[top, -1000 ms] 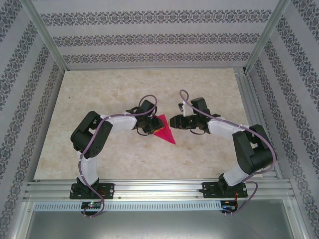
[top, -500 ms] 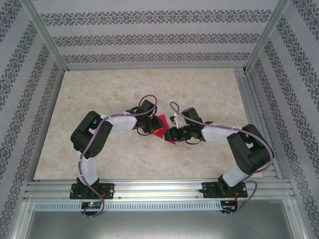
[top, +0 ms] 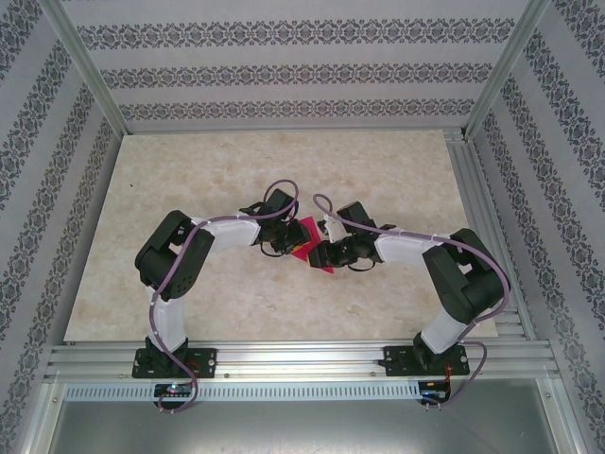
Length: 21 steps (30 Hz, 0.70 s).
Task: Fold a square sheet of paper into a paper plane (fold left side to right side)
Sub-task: Fourth fold the wing at the center of the table.
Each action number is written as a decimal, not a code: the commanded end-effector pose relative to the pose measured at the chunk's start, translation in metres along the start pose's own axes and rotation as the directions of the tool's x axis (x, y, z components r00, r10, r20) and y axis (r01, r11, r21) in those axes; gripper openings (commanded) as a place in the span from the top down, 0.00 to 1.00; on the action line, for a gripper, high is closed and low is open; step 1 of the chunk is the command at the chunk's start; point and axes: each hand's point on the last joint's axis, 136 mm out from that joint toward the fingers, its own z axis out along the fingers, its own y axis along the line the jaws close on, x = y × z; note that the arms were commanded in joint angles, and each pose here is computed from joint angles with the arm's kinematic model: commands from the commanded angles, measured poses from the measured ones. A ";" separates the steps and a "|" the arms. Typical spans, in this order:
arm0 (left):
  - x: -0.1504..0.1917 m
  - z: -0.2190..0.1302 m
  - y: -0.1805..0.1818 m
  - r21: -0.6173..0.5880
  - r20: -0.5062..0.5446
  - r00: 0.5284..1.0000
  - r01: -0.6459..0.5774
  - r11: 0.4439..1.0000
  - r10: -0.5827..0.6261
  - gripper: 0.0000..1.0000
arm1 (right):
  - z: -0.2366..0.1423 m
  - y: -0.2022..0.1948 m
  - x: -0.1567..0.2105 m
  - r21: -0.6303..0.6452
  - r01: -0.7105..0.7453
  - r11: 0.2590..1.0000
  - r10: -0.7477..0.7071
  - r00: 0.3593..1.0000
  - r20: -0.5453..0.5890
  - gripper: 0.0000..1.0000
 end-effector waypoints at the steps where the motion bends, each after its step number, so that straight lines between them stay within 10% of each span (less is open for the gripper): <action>1: 0.007 0.013 0.027 -0.108 -0.014 1.000 0.013 0.994 -0.015 0.68 | -0.003 -0.004 -0.006 0.054 0.047 0.997 -0.047 0.999 0.002 0.69; 21: 0.008 0.015 0.031 -0.123 -0.020 1.000 0.013 0.992 -0.015 0.68 | -0.016 -0.018 -0.012 0.087 0.027 0.996 -0.030 0.999 0.035 0.69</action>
